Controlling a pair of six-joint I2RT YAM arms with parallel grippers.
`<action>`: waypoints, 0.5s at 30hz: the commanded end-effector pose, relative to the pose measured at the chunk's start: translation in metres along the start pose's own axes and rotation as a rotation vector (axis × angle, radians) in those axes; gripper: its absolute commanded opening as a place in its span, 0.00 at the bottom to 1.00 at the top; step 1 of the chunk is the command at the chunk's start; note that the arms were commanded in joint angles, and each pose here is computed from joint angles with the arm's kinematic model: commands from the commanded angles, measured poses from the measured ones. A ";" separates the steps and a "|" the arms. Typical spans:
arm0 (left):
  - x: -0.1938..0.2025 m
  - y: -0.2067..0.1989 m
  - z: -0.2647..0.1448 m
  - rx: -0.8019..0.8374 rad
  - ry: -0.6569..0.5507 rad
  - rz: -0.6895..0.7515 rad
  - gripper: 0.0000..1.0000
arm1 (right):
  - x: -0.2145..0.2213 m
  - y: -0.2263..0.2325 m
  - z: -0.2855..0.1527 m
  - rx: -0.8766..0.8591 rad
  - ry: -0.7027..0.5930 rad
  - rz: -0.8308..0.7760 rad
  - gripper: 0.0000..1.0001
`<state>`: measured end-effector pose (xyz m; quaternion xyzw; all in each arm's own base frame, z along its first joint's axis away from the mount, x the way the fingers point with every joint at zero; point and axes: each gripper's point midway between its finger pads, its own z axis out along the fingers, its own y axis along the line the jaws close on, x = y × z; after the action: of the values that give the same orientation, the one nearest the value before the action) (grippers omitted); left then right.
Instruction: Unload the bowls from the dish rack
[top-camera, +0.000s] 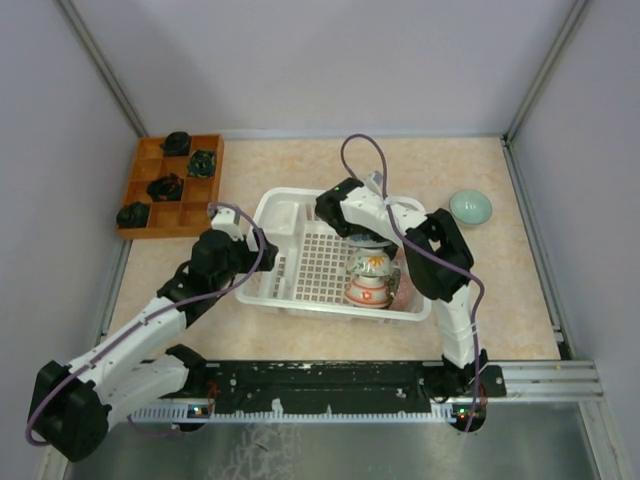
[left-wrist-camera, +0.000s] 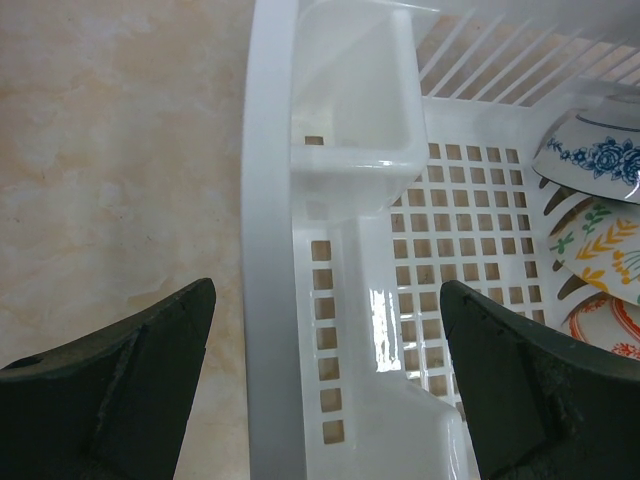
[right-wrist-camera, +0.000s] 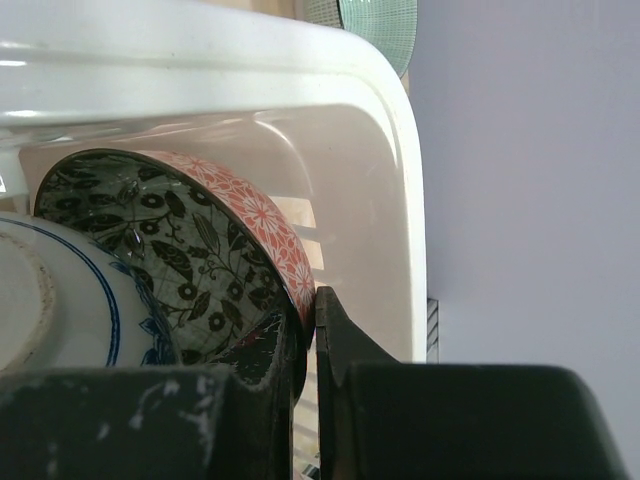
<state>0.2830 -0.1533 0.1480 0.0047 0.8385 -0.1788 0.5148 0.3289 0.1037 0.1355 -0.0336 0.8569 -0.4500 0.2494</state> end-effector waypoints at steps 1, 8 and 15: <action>-0.001 -0.005 0.002 0.023 -0.008 -0.007 0.99 | -0.033 -0.029 -0.017 0.049 -0.138 0.064 0.00; 0.001 -0.005 0.005 0.021 -0.002 -0.005 0.99 | -0.043 -0.039 -0.021 0.115 -0.215 0.031 0.00; 0.003 -0.008 0.011 0.031 0.013 -0.009 0.99 | -0.058 -0.032 -0.024 0.169 -0.263 -0.036 0.00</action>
<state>0.2855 -0.1570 0.1372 0.0084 0.8464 -0.1767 0.5023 0.3394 0.1159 0.1468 -0.0786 0.8333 -0.4717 0.2773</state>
